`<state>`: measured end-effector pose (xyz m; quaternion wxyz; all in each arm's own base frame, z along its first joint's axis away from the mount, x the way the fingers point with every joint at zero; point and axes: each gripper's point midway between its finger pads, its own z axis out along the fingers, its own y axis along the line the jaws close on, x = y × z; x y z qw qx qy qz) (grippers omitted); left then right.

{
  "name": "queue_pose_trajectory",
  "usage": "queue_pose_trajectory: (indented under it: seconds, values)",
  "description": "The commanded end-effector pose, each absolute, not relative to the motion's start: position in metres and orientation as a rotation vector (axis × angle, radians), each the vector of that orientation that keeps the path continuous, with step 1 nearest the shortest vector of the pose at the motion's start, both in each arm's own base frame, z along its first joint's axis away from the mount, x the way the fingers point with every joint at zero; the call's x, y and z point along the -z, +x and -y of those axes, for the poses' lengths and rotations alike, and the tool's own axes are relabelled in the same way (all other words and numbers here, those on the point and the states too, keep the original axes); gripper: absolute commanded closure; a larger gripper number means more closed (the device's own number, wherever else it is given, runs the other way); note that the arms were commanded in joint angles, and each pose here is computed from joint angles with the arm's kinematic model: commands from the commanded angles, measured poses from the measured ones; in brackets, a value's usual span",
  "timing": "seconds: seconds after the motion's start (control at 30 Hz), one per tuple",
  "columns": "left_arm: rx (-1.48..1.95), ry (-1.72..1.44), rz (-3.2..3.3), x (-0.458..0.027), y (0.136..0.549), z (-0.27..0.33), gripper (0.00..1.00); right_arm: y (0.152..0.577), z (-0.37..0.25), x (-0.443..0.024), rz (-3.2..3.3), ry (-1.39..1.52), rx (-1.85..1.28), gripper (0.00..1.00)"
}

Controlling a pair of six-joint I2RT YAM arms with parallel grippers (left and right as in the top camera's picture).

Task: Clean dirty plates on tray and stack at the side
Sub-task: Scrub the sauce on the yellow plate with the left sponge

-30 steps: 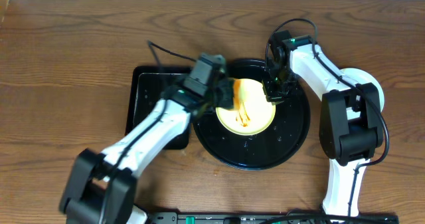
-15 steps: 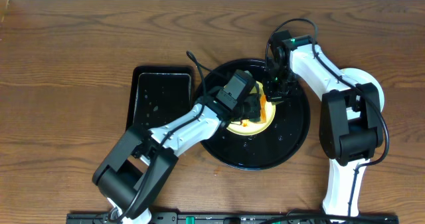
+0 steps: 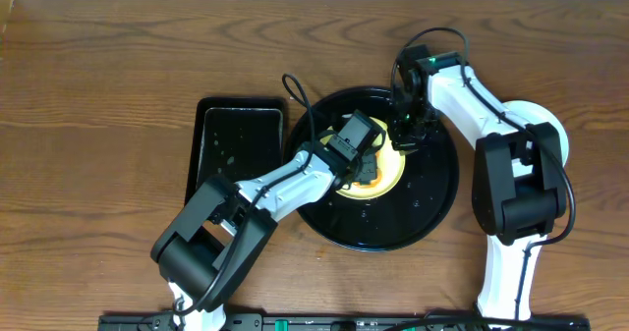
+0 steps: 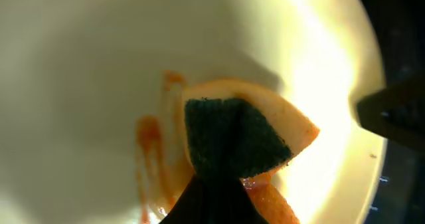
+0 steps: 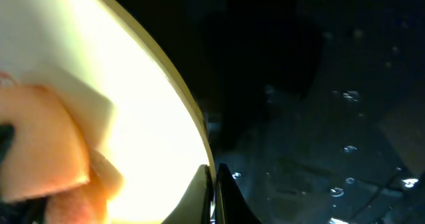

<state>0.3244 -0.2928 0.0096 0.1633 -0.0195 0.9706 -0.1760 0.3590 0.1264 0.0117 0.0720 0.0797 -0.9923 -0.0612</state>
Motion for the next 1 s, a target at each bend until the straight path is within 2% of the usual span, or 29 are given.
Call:
queue_pose_trajectory:
  seconds: [0.0,0.3,0.73,0.97]
  values:
    - [0.231,-0.051,-2.761,0.010,0.337,0.245,0.93,0.356,-0.124,-0.005,2.968,0.229,0.139,0.99]
    - [0.148,-0.131,-2.733,0.009,0.357,0.212,0.93,0.356,-0.124,-0.005,2.967,0.229,0.139,0.99]
    - [-0.025,0.217,-2.850,0.015,0.329,0.190,0.93,0.356,-0.124,-0.005,2.967,0.229,0.139,0.99]
    - [-0.135,0.181,-2.731,-0.011,0.349,0.177,0.92,0.356,-0.124,-0.005,2.966,0.229,0.139,0.99]
